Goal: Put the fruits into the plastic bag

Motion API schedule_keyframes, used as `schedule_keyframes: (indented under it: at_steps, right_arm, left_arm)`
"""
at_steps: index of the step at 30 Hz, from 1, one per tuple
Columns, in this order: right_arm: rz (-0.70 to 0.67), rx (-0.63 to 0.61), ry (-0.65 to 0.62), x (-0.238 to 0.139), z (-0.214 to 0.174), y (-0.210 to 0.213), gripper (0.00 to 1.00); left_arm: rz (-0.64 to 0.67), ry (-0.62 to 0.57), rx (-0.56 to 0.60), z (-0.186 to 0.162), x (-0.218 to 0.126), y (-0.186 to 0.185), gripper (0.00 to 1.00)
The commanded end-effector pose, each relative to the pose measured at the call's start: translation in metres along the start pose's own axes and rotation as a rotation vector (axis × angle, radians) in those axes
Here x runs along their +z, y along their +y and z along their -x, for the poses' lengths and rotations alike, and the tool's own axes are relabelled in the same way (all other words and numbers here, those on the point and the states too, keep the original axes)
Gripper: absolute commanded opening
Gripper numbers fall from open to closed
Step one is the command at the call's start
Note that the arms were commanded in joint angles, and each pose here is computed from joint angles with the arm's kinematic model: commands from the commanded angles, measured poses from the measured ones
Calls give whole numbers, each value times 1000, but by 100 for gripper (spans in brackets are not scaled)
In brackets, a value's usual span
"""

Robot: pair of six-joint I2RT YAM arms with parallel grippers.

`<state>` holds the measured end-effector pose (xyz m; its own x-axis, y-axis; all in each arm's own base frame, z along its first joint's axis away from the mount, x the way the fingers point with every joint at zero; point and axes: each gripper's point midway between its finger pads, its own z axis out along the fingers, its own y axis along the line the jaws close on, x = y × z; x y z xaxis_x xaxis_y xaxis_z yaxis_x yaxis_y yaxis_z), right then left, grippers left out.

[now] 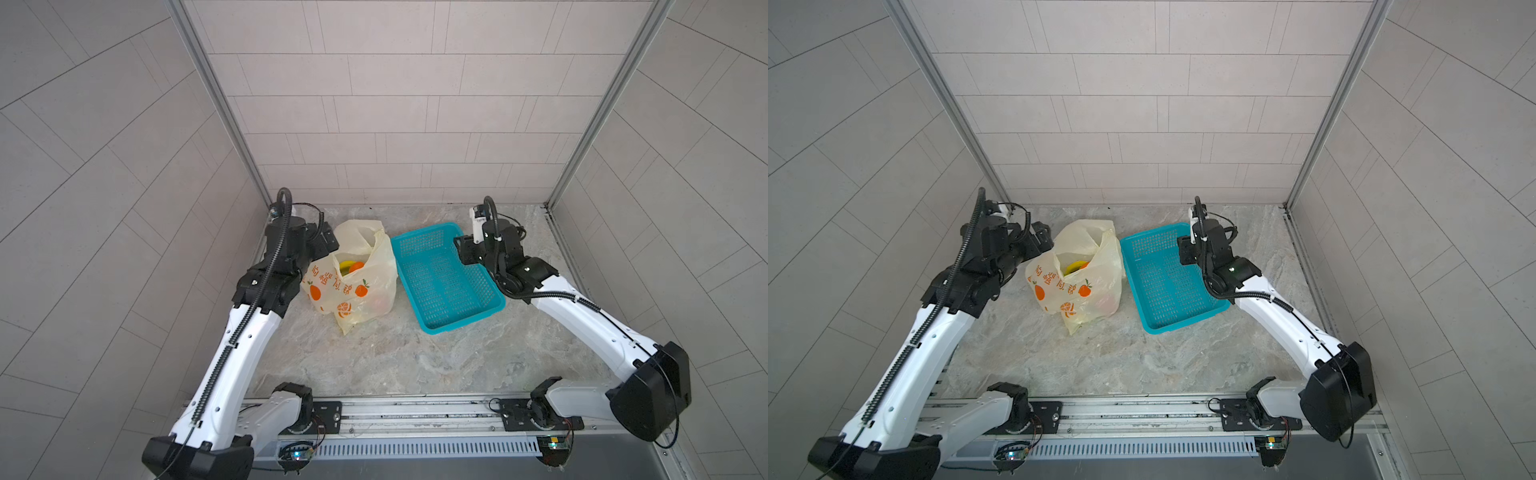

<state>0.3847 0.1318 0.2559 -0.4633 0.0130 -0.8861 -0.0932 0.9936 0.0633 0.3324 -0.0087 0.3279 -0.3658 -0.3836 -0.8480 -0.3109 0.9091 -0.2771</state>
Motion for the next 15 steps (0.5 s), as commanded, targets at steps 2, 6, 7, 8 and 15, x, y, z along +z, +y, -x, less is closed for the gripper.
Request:
schedule_keyframes:
  at_steps: [2,6,7,8,15]
  right_arm:
    - [-456,-37,-178,-14,-5,-90,52]
    - [-580,-50,-211,-8,-43,-124,56]
    - [-596,-62,-198,-4,-54,-129,56]
    - [-614,-73,-184,-1,-63,-133,56]
    - [-641,-163,-190,17,-83,-145,59]
  left_arm:
    - [605,-131,132,-7,-1,103,100]
    - [810,-177,177,-30,12,141,100]
    - [828,-168,172,-41,18,147,100]
    - [844,-171,171,-48,22,152,100]
    - [908,-143,303,-99,72,167,100]
